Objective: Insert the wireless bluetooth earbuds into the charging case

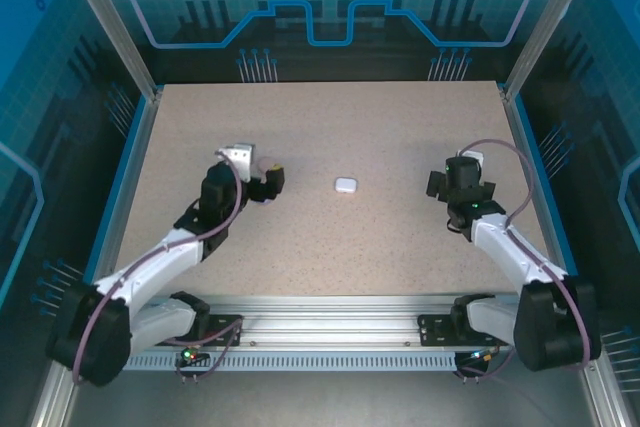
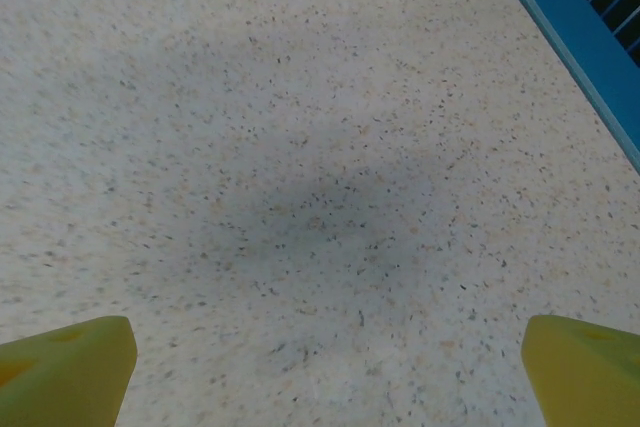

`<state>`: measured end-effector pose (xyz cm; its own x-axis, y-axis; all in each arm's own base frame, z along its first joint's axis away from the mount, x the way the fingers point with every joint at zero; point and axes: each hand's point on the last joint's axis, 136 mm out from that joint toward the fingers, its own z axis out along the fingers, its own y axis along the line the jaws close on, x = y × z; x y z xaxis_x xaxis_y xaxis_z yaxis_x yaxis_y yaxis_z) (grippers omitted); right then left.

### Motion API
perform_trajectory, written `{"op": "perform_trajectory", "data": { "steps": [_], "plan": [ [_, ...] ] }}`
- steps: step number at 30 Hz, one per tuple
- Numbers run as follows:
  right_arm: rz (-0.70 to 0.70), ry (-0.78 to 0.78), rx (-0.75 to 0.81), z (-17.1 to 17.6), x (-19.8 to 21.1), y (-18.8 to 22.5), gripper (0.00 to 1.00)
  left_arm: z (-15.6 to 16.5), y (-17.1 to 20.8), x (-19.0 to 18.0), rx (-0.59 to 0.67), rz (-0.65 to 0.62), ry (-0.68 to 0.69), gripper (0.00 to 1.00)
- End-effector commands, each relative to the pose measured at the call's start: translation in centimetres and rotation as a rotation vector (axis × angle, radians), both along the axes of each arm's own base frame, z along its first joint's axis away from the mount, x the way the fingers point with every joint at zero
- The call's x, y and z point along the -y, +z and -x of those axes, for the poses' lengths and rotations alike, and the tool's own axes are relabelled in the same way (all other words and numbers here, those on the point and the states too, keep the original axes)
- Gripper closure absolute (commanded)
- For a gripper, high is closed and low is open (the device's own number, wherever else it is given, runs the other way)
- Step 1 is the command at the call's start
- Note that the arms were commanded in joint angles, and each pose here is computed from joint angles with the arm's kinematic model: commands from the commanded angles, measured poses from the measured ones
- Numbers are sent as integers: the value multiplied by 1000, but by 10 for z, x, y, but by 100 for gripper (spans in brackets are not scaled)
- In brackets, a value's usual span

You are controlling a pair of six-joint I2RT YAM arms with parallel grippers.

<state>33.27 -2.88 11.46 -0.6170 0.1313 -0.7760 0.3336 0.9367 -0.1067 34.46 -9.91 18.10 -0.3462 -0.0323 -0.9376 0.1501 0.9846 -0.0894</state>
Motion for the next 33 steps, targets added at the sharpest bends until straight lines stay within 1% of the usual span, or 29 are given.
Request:
{"op": "perform_trajectory", "data": {
  "steps": [1,3,4,7,8,9,10,11,12,14,15,16,17,18,19,21,25,33],
  "plan": [
    [95,32,180,-31,6,18,0,9,26,-52,185,-163,170,1],
    [88,69,197,-38,0,7,0,17,24,-73,211,-156,249,1],
    [87,88,204,-41,-4,3,0,16,22,-75,210,-146,247,1],
    [100,175,239,-52,-19,4,0,4,-3,-81,152,-102,240,1],
    [104,200,260,-55,-24,5,0,1,-20,-80,133,-113,235,1],
    [100,224,285,-57,-28,5,0,-1,-30,-80,147,-114,230,1],
    [99,244,288,-58,-31,0,0,-5,-32,-79,172,-108,225,1],
    [105,270,308,-60,-35,-4,0,-9,-41,-76,149,-126,208,1],
    [101,308,286,-60,-42,-7,0,-13,-52,-76,120,-131,198,1],
    [62,334,295,-59,-42,-11,0,-19,-62,-75,124,-121,172,1],
    [48,352,310,-61,-44,-17,0,-24,-69,-74,103,-118,154,1],
    [60,359,342,-63,-44,-15,0,-28,-73,-73,93,-109,137,1],
    [29,364,284,-61,-44,-20,0,-31,-78,-77,77,-86,140,1],
    [22,373,302,-64,-44,-19,0,-31,-84,-80,66,-63,137,1],
    [18,377,297,-63,-44,-20,0,-34,-81,-82,81,-57,141,1],
    [14,377,294,-63,-44,-20,0,-39,-87,-75,27,-57,93,1],
    [20,389,285,-63,-47,-20,0,-51,-91,-88,-51,-10,131,1],
    [4,413,279,-65,-50,-21,0,-52,-91,-90,-53,0,141,1]
  ]
}}
